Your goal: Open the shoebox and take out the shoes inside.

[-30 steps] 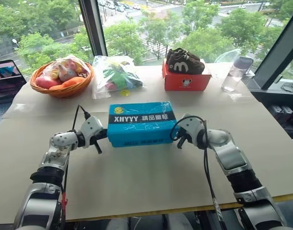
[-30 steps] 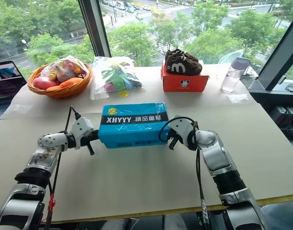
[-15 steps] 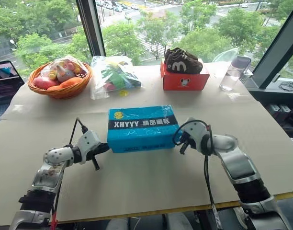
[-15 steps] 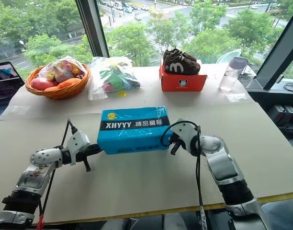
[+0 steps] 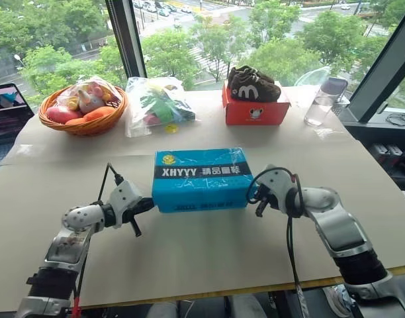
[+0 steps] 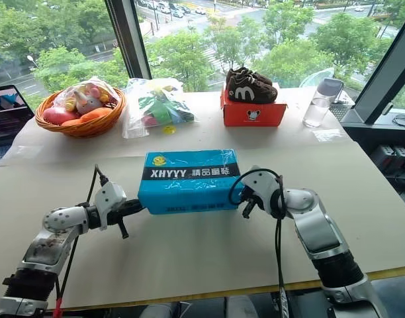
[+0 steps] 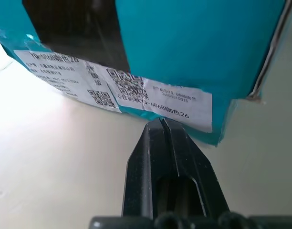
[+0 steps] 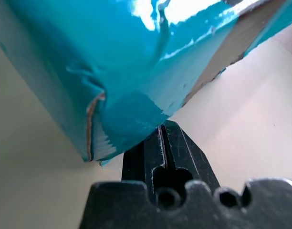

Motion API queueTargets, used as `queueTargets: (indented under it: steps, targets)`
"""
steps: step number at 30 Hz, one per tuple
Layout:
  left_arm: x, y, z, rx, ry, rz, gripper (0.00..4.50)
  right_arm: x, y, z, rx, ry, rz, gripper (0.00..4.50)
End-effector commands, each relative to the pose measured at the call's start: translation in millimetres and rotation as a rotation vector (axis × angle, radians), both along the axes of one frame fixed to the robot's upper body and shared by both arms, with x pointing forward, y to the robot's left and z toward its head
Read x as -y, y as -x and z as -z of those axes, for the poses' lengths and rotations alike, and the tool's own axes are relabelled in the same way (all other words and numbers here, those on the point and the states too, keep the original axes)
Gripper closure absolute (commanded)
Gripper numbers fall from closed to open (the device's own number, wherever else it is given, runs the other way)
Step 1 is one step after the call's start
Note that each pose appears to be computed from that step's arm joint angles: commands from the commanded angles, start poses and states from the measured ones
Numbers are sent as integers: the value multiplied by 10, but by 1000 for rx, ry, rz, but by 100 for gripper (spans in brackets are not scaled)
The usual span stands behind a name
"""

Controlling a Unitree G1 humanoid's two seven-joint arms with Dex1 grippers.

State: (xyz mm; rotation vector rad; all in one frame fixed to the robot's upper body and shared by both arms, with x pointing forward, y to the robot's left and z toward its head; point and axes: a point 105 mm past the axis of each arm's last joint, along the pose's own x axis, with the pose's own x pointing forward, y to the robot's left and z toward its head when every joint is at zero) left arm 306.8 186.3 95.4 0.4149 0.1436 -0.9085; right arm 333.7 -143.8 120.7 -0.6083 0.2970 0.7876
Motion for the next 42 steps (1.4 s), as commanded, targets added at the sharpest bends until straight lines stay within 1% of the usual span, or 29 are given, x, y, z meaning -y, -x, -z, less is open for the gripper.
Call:
queueTargets:
  steps: [1,4,7,9,11,13,15,19,22,24,26,28,31,37,39,42]
  targets:
    - [-252,140,-91,5,3,-18,450,249,94,-2,3,49,18,445]
    - [-415,206,-98,-10,11,-48,450,379,187,26,-18,63,26,445]
    - [-448,278,-131,2,11,-40,450,425,283,14,-45,28,31,445]
    - [-380,350,-239,14,60,-12,450,422,367,5,-66,7,17,445]
    - [-239,441,-436,25,168,25,450,346,467,4,-105,-60,-2,445]
    - [-93,538,-561,30,240,57,450,185,587,51,-146,-106,-48,445]
    - [17,587,-616,50,275,62,450,1,649,107,-164,-133,-86,445]
    - [140,653,-651,80,306,39,450,-305,619,129,-157,-189,-104,445]
    - [213,767,-710,93,326,40,450,-437,534,88,-128,-221,-85,445]
    - [199,866,-711,67,311,53,450,-518,479,57,-108,-233,-80,445]
    - [169,913,-711,52,299,53,450,-566,453,38,-95,-231,-86,445]
    - [121,954,-704,37,285,48,450,-593,369,-13,-69,-235,-72,445]
    - [54,1018,-706,30,263,46,450,-646,254,-256,-6,-312,-63,445]
    - [111,1048,-668,24,264,53,450,-669,271,-457,36,-384,-87,445]
    - [131,1048,-657,23,269,52,450,-701,247,-612,60,-448,-90,445]
    - [147,1040,-657,26,271,50,450,-734,232,-726,79,-489,-93,445]
